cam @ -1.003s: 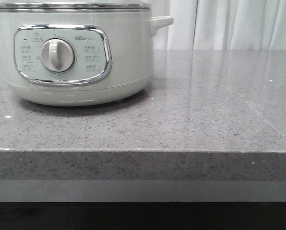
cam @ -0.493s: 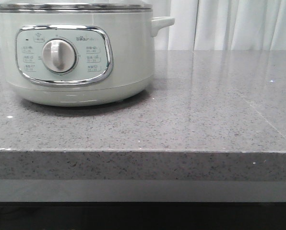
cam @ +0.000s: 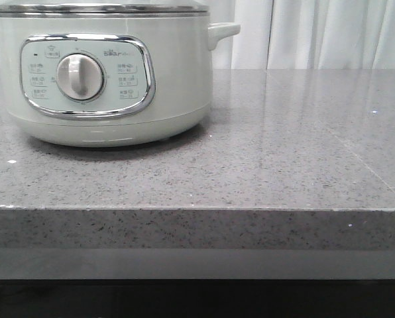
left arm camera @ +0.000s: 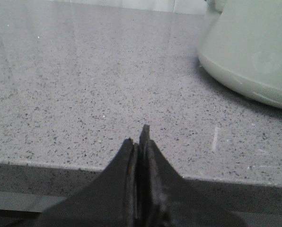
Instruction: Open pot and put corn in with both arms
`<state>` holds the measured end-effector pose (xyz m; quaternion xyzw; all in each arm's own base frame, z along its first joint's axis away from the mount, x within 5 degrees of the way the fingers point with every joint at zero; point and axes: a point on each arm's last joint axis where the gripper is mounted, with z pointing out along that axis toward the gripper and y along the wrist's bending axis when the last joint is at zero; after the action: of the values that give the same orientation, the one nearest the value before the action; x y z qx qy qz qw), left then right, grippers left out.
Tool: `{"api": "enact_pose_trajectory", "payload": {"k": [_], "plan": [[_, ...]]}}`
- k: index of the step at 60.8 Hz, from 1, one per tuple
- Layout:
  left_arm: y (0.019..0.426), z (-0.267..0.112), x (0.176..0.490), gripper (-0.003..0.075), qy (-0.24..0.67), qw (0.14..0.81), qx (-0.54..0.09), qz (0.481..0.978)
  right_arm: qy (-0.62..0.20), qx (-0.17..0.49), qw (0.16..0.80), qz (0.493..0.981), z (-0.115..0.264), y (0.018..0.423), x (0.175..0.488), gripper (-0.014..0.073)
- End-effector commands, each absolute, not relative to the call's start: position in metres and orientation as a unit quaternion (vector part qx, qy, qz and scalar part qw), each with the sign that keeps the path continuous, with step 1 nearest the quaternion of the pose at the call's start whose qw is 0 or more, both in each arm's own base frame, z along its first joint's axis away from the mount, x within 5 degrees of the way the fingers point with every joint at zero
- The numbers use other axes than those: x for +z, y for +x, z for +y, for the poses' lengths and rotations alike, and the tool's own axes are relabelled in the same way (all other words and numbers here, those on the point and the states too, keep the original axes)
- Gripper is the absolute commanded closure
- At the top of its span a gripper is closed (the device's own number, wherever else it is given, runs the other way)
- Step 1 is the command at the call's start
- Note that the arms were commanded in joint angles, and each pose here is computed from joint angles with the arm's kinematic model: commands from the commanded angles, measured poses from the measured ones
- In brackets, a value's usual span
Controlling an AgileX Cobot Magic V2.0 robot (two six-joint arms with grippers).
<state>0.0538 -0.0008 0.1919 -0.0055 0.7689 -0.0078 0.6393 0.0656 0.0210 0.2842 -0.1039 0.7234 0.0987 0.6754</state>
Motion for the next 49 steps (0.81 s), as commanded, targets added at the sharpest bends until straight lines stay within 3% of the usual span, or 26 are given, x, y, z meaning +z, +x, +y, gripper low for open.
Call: {"api": "enact_pose_trajectory", "payload": {"k": [1,49], "plan": [[0.0543,-0.0002,0.202,0.0738,-0.015,0.702,-0.013,0.712,-0.09,0.094,0.71,0.692,0.0189,0.0662,0.2991,0.0664],[0.0546,-0.0001,0.2018,0.0738,-0.015,0.704,-0.013,0.71,-0.09,0.094,0.71,0.692,0.0189,0.0662,0.2991,0.0664]]}}
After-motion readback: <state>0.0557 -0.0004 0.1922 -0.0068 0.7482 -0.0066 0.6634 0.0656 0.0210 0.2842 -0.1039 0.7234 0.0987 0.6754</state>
